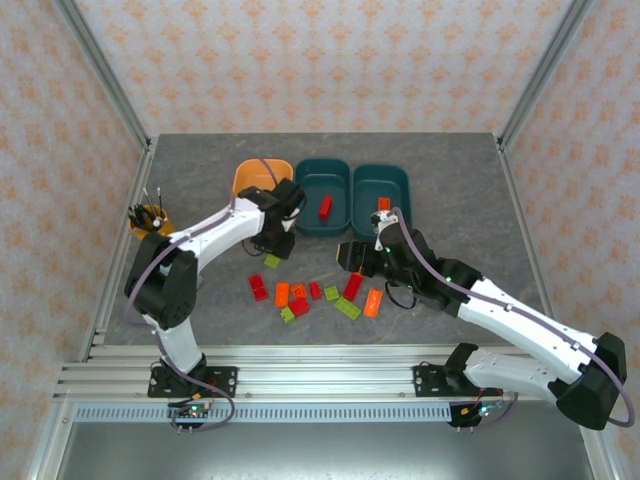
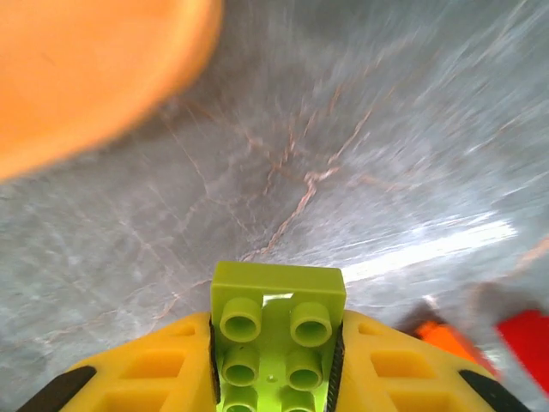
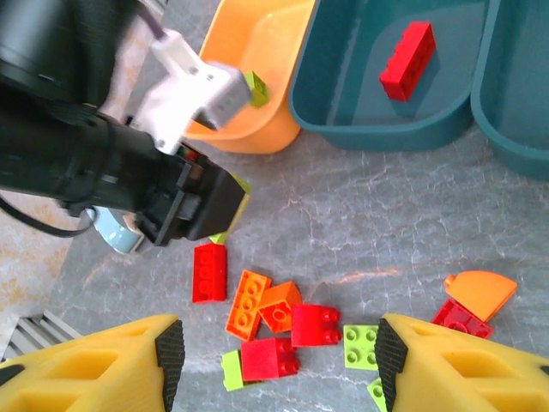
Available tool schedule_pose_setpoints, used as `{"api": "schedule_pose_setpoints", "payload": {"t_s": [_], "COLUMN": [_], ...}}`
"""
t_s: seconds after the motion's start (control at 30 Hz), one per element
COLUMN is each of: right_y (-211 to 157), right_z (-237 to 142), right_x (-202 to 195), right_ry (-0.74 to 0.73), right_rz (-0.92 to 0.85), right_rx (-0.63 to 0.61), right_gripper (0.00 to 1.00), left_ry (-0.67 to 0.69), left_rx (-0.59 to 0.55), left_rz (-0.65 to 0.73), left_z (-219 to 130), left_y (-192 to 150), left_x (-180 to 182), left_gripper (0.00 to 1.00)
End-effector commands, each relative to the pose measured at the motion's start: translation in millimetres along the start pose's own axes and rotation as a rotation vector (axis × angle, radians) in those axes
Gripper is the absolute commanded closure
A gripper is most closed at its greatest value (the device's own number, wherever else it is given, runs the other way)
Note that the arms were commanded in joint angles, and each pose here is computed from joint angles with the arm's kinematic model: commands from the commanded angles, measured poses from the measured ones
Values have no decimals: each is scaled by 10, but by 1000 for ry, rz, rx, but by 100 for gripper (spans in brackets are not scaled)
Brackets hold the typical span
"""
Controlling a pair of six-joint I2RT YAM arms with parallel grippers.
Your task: Sort the legos into containers by color
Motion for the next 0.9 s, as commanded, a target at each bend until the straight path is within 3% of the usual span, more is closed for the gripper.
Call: {"api": "schedule_pose_setpoints", "payload": {"t_s": [0.0, 0.27, 0.5, 0.87], "right_y": [173, 447, 679, 730], "right_z": [-89, 131, 430, 657], "right_x": [97, 302, 299, 299], "right_ry": [1, 22, -29, -49], "right_rz": [-15, 13, 96, 127], "right_rx": [-78, -158, -141, -51], "right_gripper": [38, 34, 27, 24], "left_ry": [12, -26, -47, -58], "left_rx": [-79, -135, -55, 54], "left_rz": [-96, -224, -284, -323], "left_z": [-463, -582, -73, 549], "left_y": [94, 625, 1028, 1139], "left_x": [149, 495, 611, 651], "left_gripper": [67, 67, 67, 65]}}
Point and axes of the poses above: each hand's point on the last joint's axis, 136 mm out from that joint toward the fingers, its own z axis out along the fingers, its own x axis along the line the jaws close on, y = z × x, the point moved 9 cm from there along -z, back along the fingers, and after that the axes turned 2 degrees about -z, right-handed, at the moved point
